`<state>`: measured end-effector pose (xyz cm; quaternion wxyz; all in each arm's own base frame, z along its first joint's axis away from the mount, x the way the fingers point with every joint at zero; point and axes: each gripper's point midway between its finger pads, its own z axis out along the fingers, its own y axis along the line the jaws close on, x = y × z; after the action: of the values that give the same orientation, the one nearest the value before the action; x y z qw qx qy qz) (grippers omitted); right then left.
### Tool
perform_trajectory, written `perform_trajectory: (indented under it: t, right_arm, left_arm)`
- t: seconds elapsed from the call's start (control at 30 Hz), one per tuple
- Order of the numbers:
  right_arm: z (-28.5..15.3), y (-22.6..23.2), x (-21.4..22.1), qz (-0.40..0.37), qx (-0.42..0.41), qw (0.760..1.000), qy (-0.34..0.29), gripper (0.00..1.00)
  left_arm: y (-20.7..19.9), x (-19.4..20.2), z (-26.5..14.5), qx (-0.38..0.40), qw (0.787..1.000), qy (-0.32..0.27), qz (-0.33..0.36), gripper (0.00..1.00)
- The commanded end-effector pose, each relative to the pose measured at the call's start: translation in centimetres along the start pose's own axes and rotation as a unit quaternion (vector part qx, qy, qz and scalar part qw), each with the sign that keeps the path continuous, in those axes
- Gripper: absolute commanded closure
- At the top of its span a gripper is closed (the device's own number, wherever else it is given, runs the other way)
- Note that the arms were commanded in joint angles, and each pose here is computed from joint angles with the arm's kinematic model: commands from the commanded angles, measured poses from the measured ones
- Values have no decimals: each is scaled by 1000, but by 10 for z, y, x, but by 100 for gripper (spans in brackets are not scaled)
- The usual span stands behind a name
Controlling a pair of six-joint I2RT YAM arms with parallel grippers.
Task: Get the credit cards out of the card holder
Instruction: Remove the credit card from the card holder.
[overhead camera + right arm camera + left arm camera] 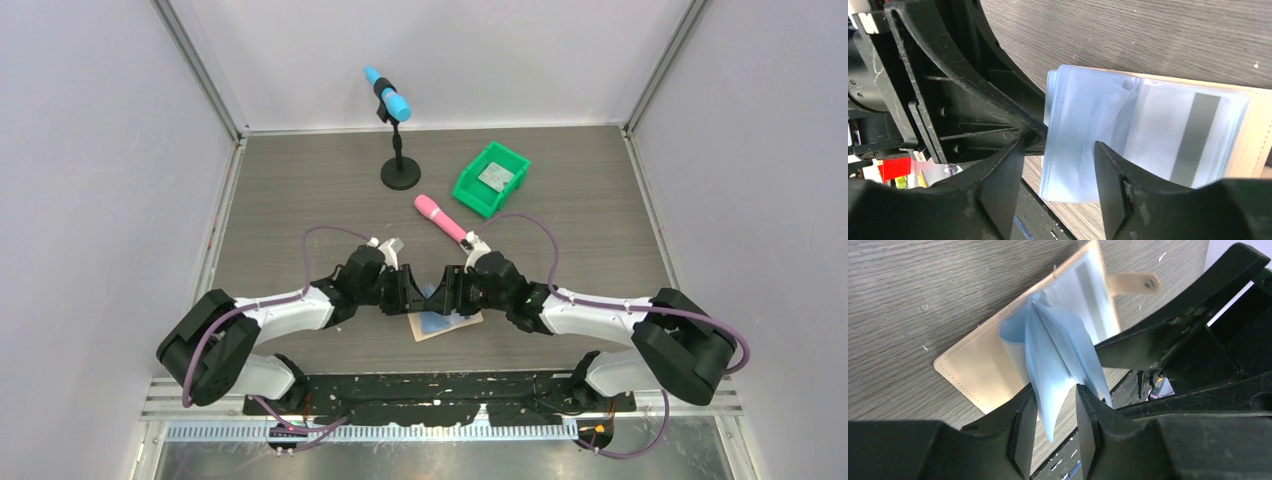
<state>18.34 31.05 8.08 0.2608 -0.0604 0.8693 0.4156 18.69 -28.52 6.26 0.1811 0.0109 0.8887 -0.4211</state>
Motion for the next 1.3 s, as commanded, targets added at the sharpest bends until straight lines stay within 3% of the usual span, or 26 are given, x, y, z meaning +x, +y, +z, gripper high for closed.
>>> perform_trajectory:
  t: [0.0,0.1,0.17,0.3,0.37,0.6,0.67,0.77,0.97,1.27]
  right_arm:
    - [3,1,1,-15,-6,1000,1,37]
    - [4,2,4,-25,-16,1000,8,27]
    - [5,5,5,-31,-25,999,13,25]
    - [3,8,3,-49,-31,998,13,34]
    - [0,7,-1,-64,-20,998,9,33]
    - [-12,-4,-11,-119,16,993,-8,15]
    - [-14,-4,-12,-124,18,992,-11,14]
    - [-16,-5,-12,-129,21,991,-12,15]
    - [-16,-5,-11,-161,16,987,-8,26]
    - [-23,4,-13,-185,20,982,-23,31]
  left_arm:
    - [-26,-21,2,36,999,-30,15,64]
    - [-28,-22,3,38,999,-31,16,64]
    - [-28,-23,2,38,999,-32,16,64]
    - [-26,-22,0,35,999,-35,16,64]
    - [-24,-21,0,32,999,-35,16,64]
    - [-24,-21,2,33,999,-31,16,64]
    - [-26,-22,2,34,999,-33,17,64]
    - [-26,-21,2,34,999,-32,16,64]
    - [-28,-21,3,36,999,-30,16,64]
    - [-30,-20,7,36,999,-24,16,64]
